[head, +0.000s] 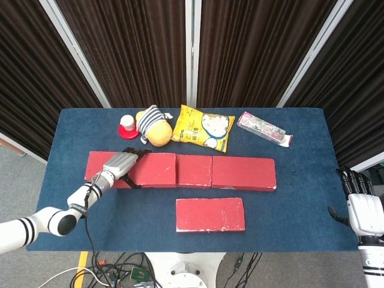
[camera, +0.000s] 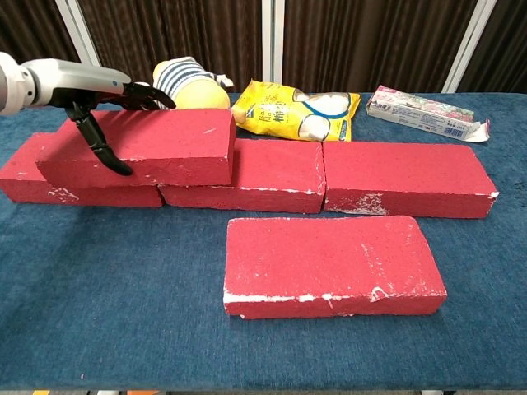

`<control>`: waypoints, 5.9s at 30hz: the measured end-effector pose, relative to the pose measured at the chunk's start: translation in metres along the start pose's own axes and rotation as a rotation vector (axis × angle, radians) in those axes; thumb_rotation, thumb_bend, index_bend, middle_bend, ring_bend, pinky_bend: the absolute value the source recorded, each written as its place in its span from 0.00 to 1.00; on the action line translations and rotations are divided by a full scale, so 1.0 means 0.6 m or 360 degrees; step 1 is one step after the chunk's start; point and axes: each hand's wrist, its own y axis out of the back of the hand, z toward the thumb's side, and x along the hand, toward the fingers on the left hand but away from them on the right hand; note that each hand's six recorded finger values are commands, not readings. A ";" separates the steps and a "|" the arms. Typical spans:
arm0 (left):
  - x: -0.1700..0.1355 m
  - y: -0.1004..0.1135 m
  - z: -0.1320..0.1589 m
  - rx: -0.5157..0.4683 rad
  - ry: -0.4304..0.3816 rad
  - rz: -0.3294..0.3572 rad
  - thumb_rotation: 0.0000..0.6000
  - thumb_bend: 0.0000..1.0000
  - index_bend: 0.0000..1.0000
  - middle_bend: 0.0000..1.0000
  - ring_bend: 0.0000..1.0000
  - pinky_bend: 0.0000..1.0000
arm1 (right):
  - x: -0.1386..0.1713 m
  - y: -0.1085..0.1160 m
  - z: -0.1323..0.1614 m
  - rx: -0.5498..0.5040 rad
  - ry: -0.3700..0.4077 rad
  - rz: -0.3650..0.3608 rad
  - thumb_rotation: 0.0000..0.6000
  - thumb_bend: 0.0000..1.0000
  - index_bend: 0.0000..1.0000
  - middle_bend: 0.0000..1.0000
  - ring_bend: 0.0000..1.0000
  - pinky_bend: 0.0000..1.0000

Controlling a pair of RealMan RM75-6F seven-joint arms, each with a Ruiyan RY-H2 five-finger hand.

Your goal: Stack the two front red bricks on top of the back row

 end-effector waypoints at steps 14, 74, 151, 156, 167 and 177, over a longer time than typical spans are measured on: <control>0.026 0.005 -0.007 0.0044 -0.0009 -0.0031 1.00 0.17 0.06 0.17 0.16 0.02 | -0.002 0.008 0.013 0.0017 0.0023 -0.0011 1.00 0.15 0.00 0.00 0.00 0.00; 0.051 0.006 -0.039 0.0058 -0.0032 -0.0052 1.00 0.17 0.08 0.19 0.16 0.02 | -0.008 0.018 0.022 0.0042 -0.0014 0.0001 1.00 0.15 0.00 0.00 0.00 0.00; 0.039 -0.002 -0.036 0.0010 -0.0051 -0.0051 1.00 0.13 0.03 0.00 0.00 0.00 | -0.012 0.007 0.011 0.0028 -0.0057 0.0061 1.00 0.15 0.00 0.00 0.00 0.00; 0.036 -0.002 -0.034 0.0017 -0.0054 -0.0057 1.00 0.12 0.03 0.00 0.00 0.00 | -0.012 0.005 0.011 0.0029 -0.0057 0.0066 1.00 0.15 0.00 0.00 0.00 0.00; 0.034 -0.002 -0.036 0.0020 -0.0046 -0.0065 1.00 0.12 0.03 0.00 0.00 0.00 | -0.013 0.006 0.013 0.0026 -0.0055 0.0067 1.00 0.16 0.00 0.00 0.00 0.00; 0.033 0.001 -0.033 0.0033 -0.0056 -0.0062 1.00 0.13 0.03 0.03 0.00 0.00 | -0.012 0.007 0.012 0.0026 -0.0064 0.0070 1.00 0.16 0.00 0.00 0.00 0.00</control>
